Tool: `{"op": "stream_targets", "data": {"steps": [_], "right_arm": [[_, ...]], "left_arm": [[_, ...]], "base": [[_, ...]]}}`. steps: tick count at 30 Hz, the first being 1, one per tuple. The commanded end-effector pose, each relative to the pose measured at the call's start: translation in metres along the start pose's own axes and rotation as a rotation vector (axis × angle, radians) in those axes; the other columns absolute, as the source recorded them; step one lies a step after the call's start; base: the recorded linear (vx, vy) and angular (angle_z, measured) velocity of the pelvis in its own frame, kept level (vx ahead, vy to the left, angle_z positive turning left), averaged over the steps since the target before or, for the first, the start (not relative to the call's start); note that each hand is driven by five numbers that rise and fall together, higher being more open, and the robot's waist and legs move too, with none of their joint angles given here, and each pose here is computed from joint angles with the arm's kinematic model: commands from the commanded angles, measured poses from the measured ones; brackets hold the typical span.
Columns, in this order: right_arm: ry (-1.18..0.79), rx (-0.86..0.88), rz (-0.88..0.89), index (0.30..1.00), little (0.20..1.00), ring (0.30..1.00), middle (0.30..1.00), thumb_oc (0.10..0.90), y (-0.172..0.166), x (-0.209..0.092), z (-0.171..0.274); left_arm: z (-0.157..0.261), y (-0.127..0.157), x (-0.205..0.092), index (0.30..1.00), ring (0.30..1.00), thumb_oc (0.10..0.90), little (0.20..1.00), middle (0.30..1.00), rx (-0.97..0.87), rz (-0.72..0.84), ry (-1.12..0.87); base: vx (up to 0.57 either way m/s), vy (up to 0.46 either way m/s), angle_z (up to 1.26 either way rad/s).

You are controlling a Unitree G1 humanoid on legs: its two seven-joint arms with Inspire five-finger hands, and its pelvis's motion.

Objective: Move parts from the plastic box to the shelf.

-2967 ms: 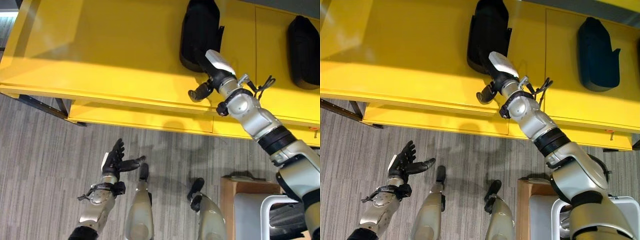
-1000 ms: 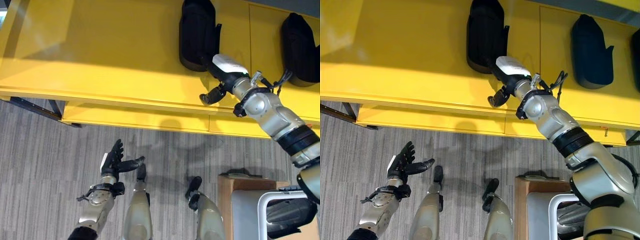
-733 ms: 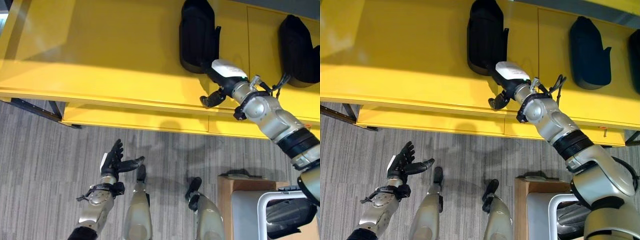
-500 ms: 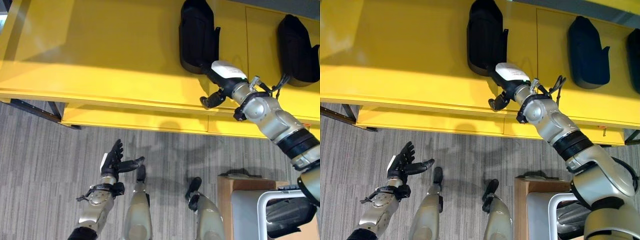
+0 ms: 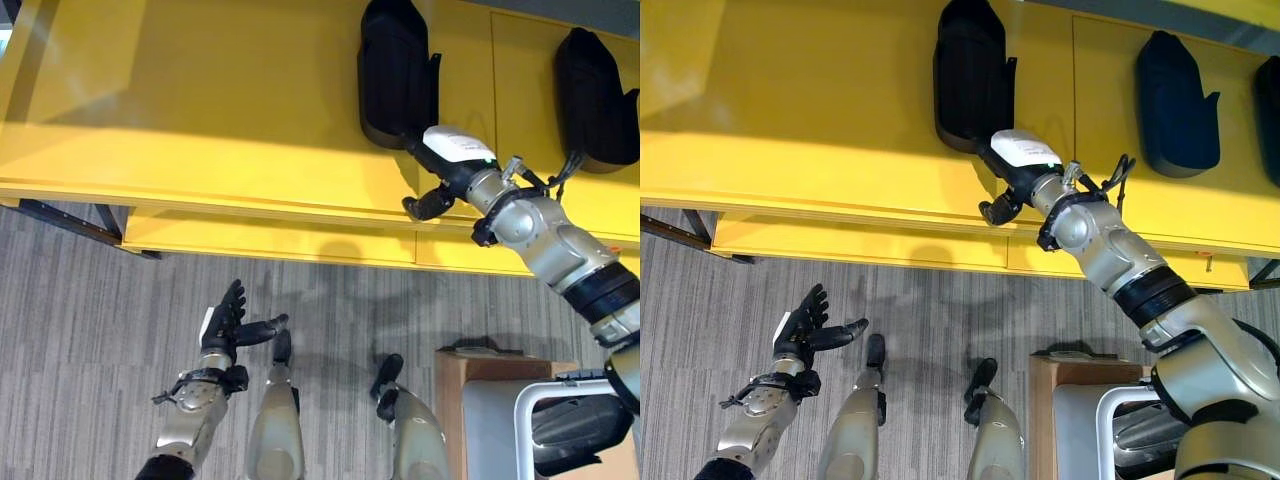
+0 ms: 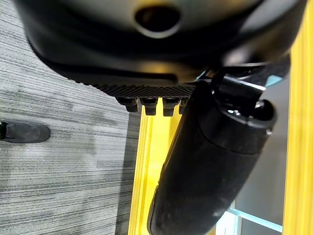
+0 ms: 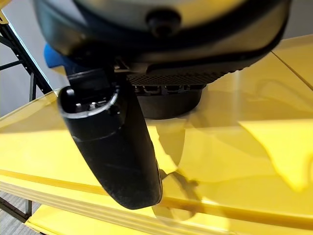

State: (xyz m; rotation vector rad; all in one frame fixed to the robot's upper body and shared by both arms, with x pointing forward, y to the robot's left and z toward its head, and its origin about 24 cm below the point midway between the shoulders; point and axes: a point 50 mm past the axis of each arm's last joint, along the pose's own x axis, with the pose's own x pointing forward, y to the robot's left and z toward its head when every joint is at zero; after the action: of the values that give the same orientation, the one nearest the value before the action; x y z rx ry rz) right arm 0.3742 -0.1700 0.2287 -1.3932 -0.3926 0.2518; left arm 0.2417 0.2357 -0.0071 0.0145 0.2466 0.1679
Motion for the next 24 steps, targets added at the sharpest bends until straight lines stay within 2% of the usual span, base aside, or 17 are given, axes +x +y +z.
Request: {"op": "stream_targets", "data": {"steps": [1, 24], "right_arm": [[-0.013, -0.099, -0.079, 1.0, 1.0, 1.0, 1.0, 0.9, -0.0312, -0.0053, -0.0026], [-0.013, -0.118, -0.062, 1.0, 1.0, 1.0, 1.0, 0.9, -0.0292, -0.0146, -0.0064]], "left_arm": [[0.0238, 0.0176, -0.0034, 1.0, 1.0, 0.9, 1.0, 1.0, 0.05, 0.019, -0.133], [0.0221, 0.0215, -0.0038, 1.0, 1.0, 0.9, 1.0, 1.0, 0.053, 0.034, -0.126]], "base": [[0.0, 0.0, 0.0], [0.0, 0.0, 0.0]]}}
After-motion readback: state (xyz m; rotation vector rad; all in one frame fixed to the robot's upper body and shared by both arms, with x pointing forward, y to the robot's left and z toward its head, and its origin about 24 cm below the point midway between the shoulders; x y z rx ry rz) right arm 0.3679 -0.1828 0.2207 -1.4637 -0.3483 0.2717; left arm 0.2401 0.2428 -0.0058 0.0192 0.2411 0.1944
